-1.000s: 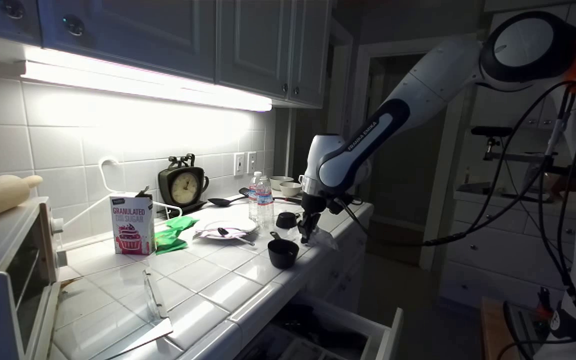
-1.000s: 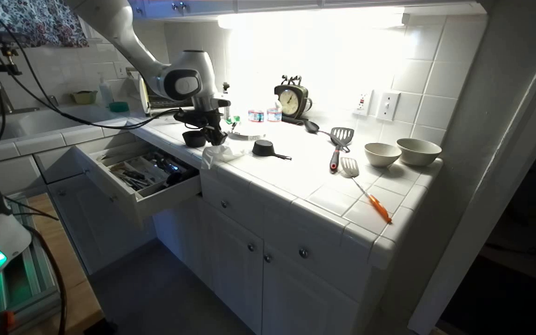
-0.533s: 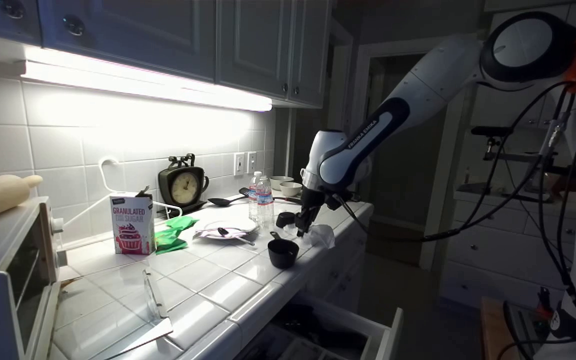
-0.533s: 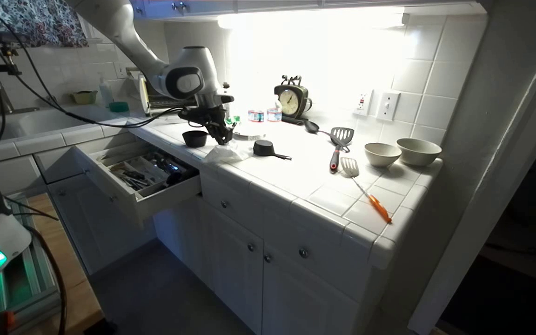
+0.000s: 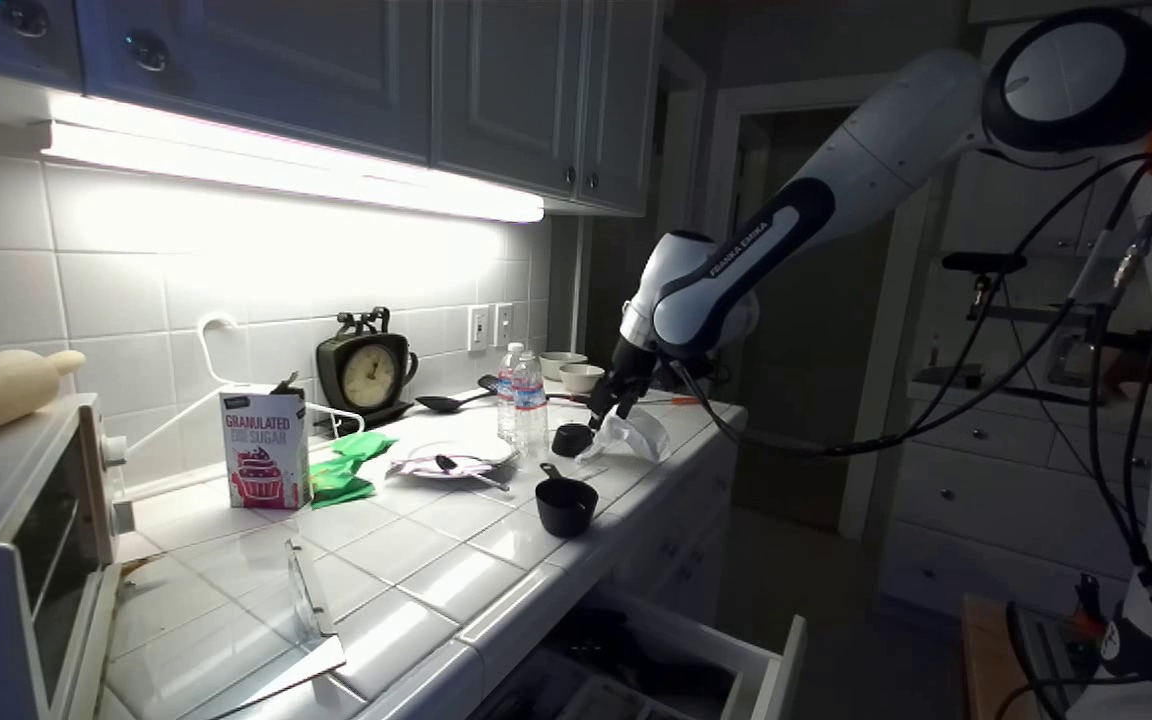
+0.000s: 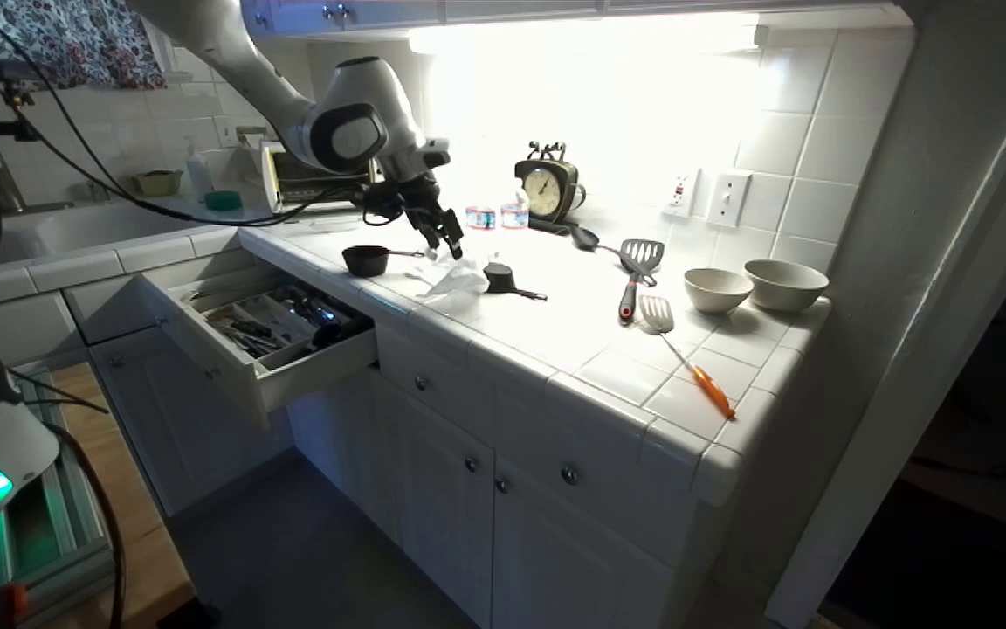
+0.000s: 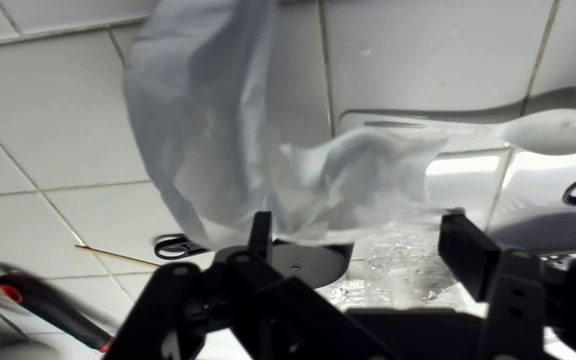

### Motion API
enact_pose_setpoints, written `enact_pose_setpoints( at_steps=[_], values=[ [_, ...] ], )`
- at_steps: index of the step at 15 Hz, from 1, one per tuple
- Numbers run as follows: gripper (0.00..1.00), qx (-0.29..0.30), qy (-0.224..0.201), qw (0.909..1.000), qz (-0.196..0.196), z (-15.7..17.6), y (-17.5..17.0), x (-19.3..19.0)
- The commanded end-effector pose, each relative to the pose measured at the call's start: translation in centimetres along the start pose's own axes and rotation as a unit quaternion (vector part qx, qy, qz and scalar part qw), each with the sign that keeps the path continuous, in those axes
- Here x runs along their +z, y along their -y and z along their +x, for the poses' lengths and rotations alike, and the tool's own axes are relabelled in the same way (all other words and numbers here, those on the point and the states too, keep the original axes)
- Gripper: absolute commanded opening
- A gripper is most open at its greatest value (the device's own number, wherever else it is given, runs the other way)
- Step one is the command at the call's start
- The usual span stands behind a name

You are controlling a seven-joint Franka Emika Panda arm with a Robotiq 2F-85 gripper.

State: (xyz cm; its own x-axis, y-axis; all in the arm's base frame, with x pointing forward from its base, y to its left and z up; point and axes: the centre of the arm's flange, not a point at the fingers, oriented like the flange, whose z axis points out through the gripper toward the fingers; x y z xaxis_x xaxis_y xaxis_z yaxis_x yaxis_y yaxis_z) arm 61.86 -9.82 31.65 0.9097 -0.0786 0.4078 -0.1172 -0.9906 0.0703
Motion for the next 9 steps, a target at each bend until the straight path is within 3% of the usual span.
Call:
enact_pose_setpoints(
  at_steps=[1,5,9],
  values=[
    [1.00,0.065,0.009,0.9978,-0.012,-1.1,-1.5,-0.7],
    [1.00,0.119,0.035,0.9923,0.012,-1.4,-2.4,-0.8],
    [1.00,0.134,0.038,0.9897,-0.032,-1.7,-3.7,-0.8]
  ],
)
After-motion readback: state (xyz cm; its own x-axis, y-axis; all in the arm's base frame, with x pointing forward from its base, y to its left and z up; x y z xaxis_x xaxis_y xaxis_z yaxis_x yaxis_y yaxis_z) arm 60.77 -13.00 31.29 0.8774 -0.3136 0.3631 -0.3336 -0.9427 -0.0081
